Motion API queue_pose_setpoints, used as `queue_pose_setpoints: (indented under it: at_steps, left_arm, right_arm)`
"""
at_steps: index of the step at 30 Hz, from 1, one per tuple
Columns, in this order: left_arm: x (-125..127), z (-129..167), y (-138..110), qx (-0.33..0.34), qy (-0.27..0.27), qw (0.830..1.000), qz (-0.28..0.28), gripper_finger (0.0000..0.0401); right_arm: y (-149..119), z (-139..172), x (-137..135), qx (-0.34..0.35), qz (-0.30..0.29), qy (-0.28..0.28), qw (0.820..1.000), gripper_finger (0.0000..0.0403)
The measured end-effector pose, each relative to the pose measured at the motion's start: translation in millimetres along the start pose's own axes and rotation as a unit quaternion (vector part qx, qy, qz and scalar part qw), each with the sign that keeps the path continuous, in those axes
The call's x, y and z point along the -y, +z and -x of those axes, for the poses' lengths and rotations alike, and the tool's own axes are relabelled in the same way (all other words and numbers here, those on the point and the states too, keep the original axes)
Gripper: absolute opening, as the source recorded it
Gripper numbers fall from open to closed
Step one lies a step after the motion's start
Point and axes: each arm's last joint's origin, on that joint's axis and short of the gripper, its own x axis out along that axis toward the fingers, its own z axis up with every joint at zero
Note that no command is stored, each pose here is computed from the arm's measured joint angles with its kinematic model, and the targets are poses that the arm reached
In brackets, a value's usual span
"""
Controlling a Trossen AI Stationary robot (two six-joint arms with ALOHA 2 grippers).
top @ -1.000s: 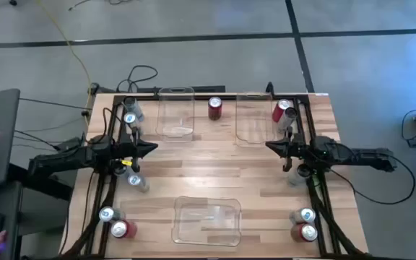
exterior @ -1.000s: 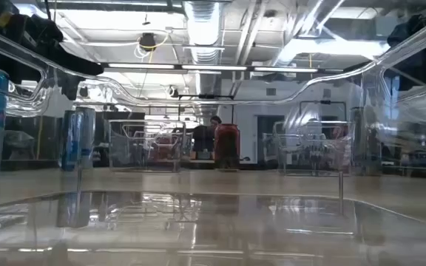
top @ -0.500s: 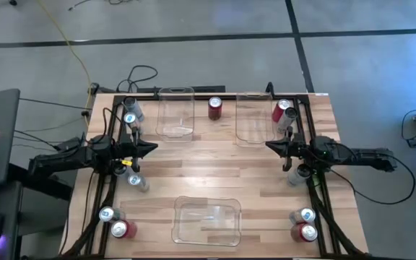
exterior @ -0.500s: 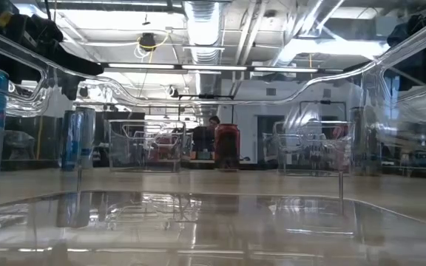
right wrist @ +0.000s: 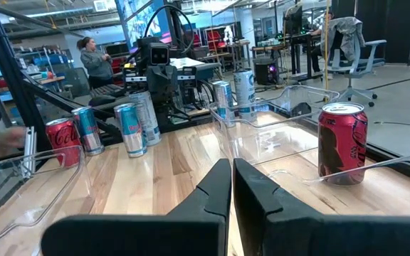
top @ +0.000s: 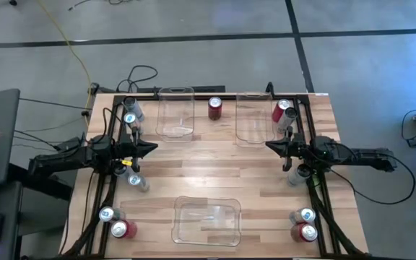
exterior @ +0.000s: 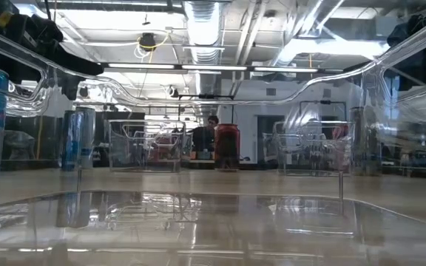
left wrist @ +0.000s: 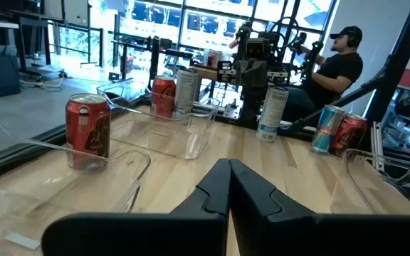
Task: Sort soda cans
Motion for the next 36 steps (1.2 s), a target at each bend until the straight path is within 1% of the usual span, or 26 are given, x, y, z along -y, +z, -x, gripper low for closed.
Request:
queue_pose_setpoints:
  at_steps: [28,29,31,33,34,36]
  left_arm:
    - [-0.1,0.0,0.6,0.004,0.003,1.0,0.0,0.0]
    - [-0.5,0.0,2.4,0.014,0.013,1.0,0.001,0.0]
    - [-1.4,0.2,5.2,0.031,0.034,0.999,0.002,0.0]
    - [-1.9,0.2,5.1,0.031,0.041,0.999,0.002,0.0]
    - [-1.9,0.2,4.7,0.029,0.042,0.999,0.002,0.0]
    - [-2.0,0.2,4.4,0.028,0.042,0.999,0.002,0.0]
  right_arm:
    - [0.0,0.0,-0.2,-0.001,0.002,0.003,1.0,0.0038]
    - [0.0,0.0,-0.1,0.0,0.009,0.002,1.0,0.0038]
    - [0.5,-0.1,0.6,0.002,0.044,-0.002,0.999,0.0038]
    - [3.2,-0.2,1.2,0.015,0.077,-0.008,0.997,0.0038]
    - [6.0,0.0,0.8,0.03,0.083,-0.007,0.996,0.0038]
    - [11.2,0.4,0.4,0.057,0.072,-0.007,0.996,0.0038]
